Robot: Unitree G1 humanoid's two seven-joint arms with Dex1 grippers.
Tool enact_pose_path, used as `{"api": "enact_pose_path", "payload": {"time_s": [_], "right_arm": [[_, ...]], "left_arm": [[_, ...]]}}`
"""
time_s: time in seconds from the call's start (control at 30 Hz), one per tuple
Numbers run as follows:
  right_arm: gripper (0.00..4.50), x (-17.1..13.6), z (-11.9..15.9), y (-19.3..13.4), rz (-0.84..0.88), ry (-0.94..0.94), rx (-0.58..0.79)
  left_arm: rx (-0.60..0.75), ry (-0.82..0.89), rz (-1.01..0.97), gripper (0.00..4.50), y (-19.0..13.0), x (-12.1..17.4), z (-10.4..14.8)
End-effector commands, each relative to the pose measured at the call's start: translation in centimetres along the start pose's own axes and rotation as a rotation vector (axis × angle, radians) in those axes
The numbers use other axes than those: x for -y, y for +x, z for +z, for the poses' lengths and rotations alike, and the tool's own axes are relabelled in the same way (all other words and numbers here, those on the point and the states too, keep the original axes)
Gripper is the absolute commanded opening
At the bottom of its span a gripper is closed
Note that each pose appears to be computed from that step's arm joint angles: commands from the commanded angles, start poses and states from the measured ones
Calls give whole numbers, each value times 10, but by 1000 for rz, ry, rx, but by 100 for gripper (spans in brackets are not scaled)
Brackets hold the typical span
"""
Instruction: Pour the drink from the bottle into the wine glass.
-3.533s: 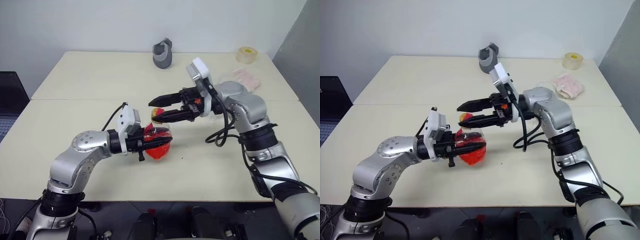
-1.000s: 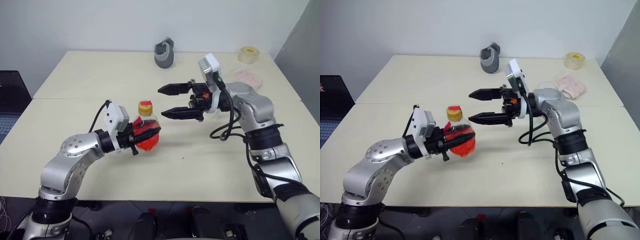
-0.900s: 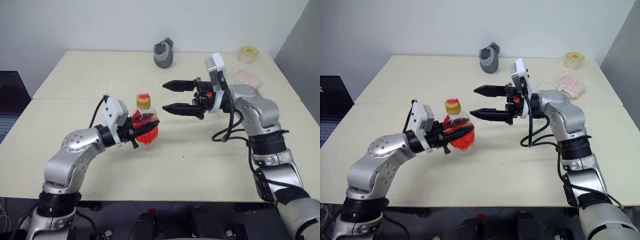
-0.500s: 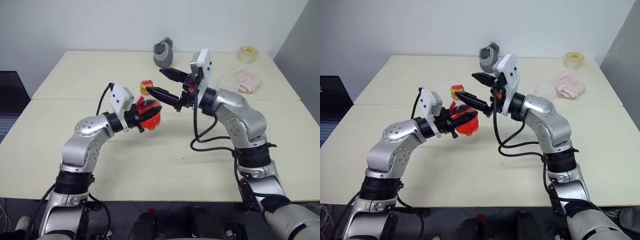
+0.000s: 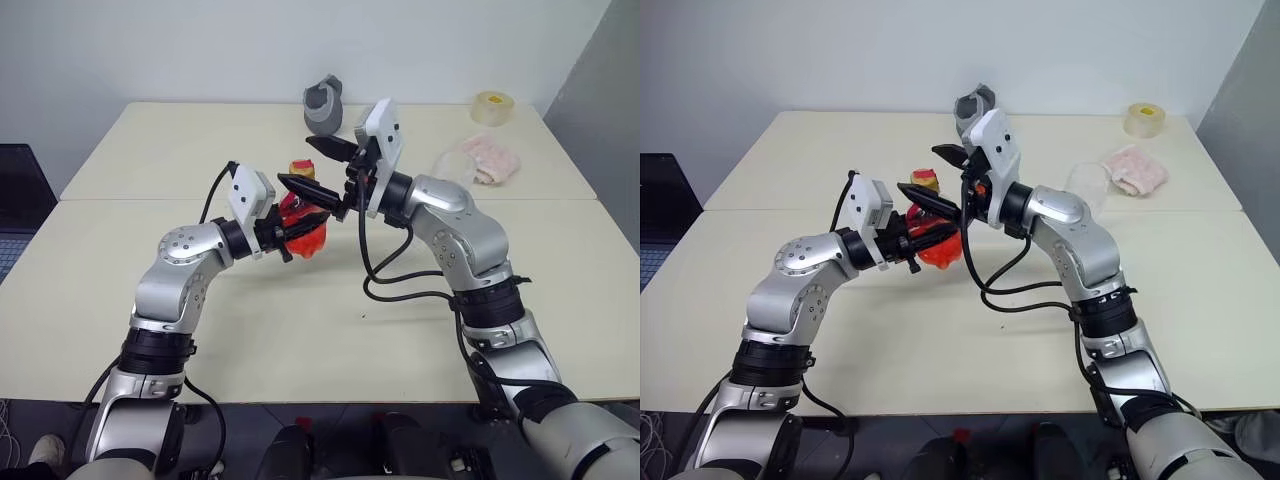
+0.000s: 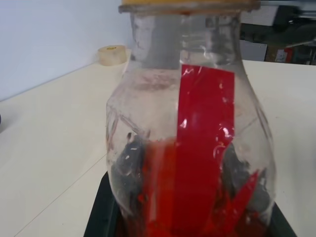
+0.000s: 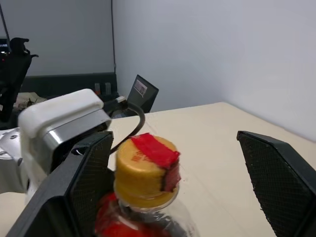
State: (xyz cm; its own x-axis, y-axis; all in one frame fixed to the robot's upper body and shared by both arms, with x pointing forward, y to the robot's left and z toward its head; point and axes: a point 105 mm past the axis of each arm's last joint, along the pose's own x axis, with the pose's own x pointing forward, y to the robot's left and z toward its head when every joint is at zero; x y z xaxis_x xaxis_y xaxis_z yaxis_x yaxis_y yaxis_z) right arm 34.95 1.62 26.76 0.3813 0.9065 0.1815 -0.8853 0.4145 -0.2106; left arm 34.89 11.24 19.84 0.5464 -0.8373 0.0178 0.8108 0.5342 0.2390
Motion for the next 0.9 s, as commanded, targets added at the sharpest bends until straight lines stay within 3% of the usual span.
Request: {"api": "enact_pose_path", "payload": {"time_s": [0.03,0.27,0.73,0.9], "right_arm": [[428,0,20,4,7,-51,63],[428,4,23,-4,-16,-25,76],[428,28,3,-56,-90,-66,-63],[428,11,7,-59,25,-3,-30]], "left_arm": [[50,58,-6,134,2,1,17],[41,48,-3,134,-3,7,14],[41,47,19,134,-7,7,16],[43,44,15,134,-5,8,15]]}}
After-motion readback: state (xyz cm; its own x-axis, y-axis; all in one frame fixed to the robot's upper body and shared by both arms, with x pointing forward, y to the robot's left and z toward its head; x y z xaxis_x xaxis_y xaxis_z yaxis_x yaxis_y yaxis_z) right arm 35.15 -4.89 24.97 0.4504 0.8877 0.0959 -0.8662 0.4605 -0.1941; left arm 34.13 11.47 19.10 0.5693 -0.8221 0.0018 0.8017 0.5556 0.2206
